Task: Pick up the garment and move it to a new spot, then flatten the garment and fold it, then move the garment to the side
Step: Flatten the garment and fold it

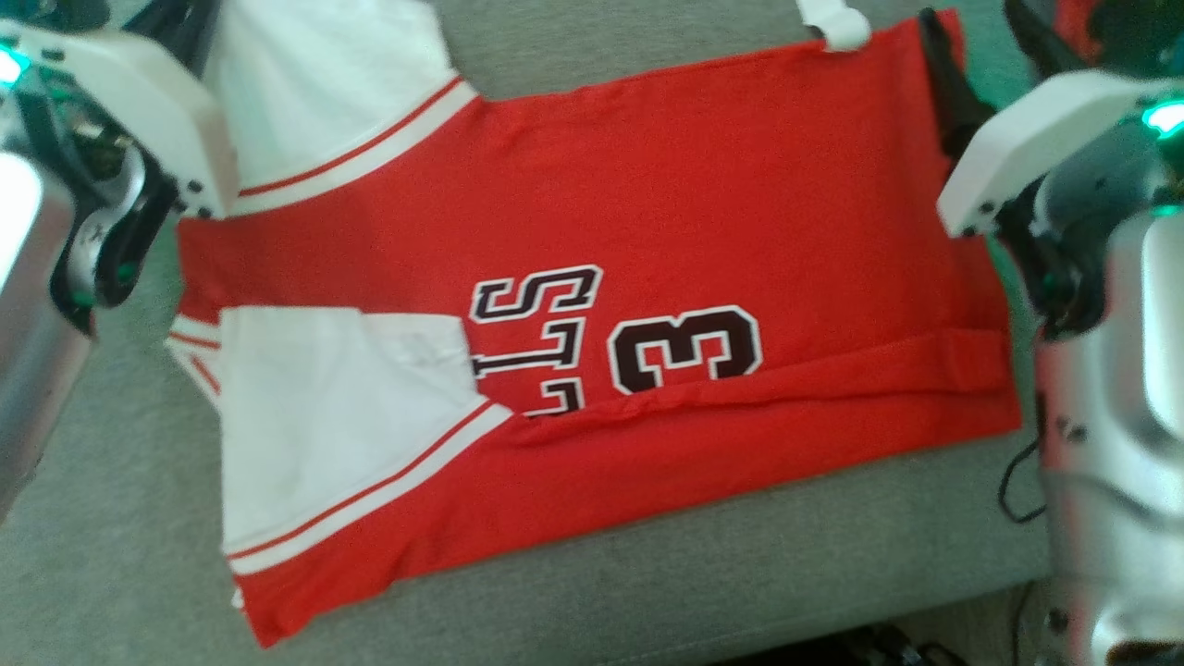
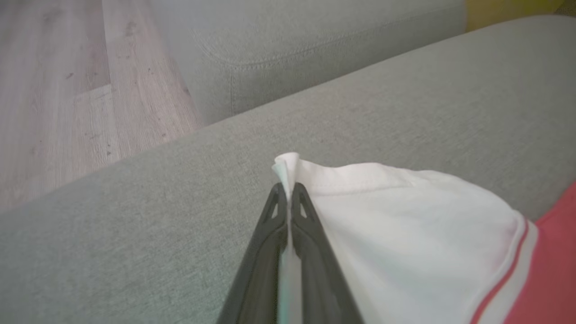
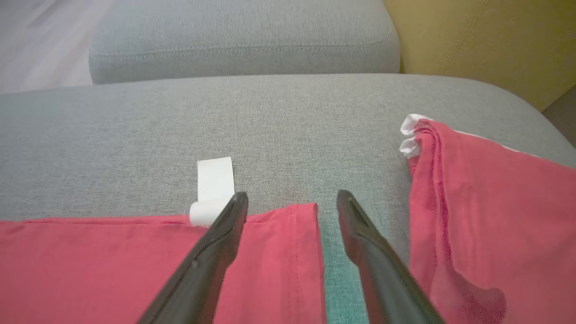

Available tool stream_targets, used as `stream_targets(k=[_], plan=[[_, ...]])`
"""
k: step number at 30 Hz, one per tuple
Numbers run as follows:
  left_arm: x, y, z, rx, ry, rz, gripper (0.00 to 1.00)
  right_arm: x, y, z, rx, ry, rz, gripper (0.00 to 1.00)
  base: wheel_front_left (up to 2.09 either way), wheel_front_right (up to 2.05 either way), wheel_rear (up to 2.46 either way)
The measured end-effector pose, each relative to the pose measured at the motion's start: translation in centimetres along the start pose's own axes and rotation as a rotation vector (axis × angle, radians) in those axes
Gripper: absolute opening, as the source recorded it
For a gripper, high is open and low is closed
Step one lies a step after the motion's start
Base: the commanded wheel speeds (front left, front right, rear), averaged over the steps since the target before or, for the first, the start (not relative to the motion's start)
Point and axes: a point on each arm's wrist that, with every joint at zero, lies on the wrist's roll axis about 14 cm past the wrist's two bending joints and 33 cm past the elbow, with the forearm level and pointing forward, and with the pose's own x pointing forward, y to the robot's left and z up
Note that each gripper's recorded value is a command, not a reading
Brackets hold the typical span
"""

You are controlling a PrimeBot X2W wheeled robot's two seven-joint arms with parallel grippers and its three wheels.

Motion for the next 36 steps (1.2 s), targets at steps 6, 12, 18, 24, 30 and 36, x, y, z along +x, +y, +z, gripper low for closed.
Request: stream_targets(k=[6,12,18,24,30,36], plan=[[-2.2,-0.3,2.6,0.008,-0.105,-0.006,0.00,2.4,-0.3,-0.8,-0.035,0.116,-0.011,1.00,0.00,0.00,0.00],[-3.6,-0.7,3.1,0.014,-0.139,-0.016,0.00,3.5,0.0,-3.1,-0.025,0.235,-0.007,0.81,0.00,0.00,0.00],[-4.0,-1.5,4.1,0.015,-0.180,-0.034,0.00,3.6,0.0,-2.7,0.018,0.209,-0.001,0.00,0.00,0.00,0.00],[-5.3,-2.2,4.4,-0.005,-0.214,-0.037,0.00,3.0,0.1,-0.5,0.016,0.090,0.002,0.00,0.00,0.00,0.00],[-8.7,-3.9,3.4,-0.054,-0.256,-0.047,0.00,0.4,0.1,-0.2,-0.004,0.021,0.015,0.00,0.00,0.00,0.00],[-13.0,-6.1,0.5,-0.125,-0.278,-0.032,0.00,-3.8,-1.4,-2.7,0.020,0.013,-0.016,0.00,0.00,0.00,0.00]])
